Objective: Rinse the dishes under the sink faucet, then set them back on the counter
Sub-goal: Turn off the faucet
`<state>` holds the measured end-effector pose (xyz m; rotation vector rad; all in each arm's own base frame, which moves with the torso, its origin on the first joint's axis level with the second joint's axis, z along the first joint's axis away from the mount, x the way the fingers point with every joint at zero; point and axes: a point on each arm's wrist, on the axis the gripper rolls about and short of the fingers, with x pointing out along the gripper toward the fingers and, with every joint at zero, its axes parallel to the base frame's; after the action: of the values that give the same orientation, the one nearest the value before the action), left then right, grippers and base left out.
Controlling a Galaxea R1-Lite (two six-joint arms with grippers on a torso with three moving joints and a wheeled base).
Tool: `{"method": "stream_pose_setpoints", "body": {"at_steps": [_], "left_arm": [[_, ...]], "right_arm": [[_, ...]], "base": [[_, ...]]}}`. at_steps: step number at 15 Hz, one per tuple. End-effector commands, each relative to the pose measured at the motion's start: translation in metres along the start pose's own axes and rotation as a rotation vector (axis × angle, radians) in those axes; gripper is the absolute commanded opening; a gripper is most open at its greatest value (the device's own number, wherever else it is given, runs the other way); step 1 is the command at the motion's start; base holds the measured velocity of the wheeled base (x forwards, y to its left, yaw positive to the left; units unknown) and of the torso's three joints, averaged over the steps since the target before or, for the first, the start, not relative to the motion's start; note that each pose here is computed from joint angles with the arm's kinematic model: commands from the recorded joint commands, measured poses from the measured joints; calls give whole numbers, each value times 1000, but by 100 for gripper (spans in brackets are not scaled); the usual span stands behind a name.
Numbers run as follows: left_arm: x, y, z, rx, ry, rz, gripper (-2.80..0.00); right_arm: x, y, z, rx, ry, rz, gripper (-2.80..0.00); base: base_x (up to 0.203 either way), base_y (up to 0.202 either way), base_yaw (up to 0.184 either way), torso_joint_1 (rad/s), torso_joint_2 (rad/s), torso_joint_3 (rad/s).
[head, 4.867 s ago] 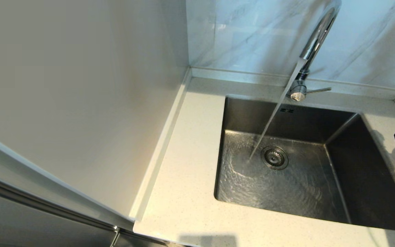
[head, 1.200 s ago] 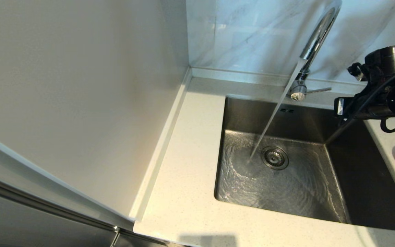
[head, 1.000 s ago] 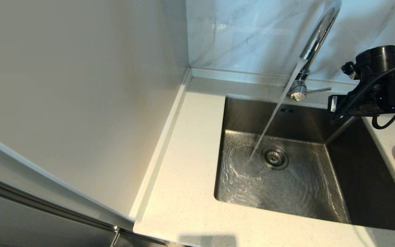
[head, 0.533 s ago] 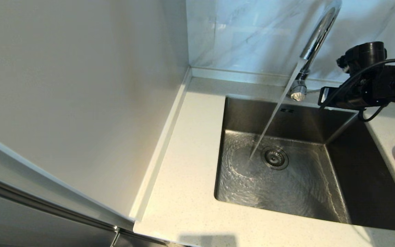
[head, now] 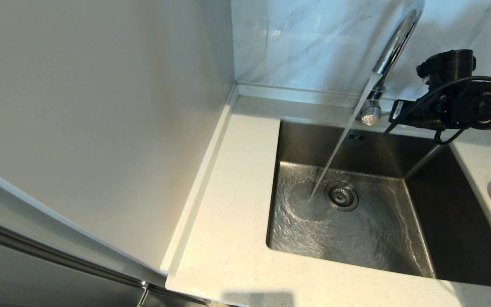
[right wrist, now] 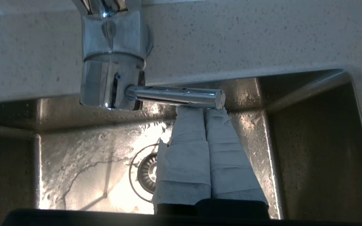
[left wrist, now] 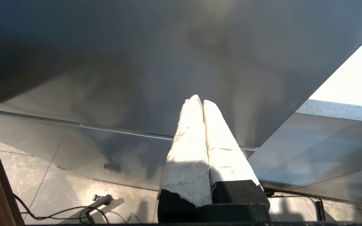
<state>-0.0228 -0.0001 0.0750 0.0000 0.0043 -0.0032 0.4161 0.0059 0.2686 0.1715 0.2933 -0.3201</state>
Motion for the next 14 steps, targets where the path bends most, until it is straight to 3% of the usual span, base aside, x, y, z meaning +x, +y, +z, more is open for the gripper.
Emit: {"method": "stream_pose_setpoints", "body": {"at_steps": [1, 3, 14], "left_arm": [[0, 0, 0, 0, 0, 0, -280], [0, 0, 0, 0, 0, -1, -280], [0, 0, 0, 0, 0, 0, -280]], "right_arm": [[1, 1, 3, 14, -33, 5, -280], [-1, 1, 8, 35, -74, 11, -280], [-18, 6, 19, 112, -121, 12, -280]], "base": [[0, 0, 0, 0, 0, 0], [0, 0, 0, 0, 0, 0], [0, 0, 0, 0, 0, 0]]}}
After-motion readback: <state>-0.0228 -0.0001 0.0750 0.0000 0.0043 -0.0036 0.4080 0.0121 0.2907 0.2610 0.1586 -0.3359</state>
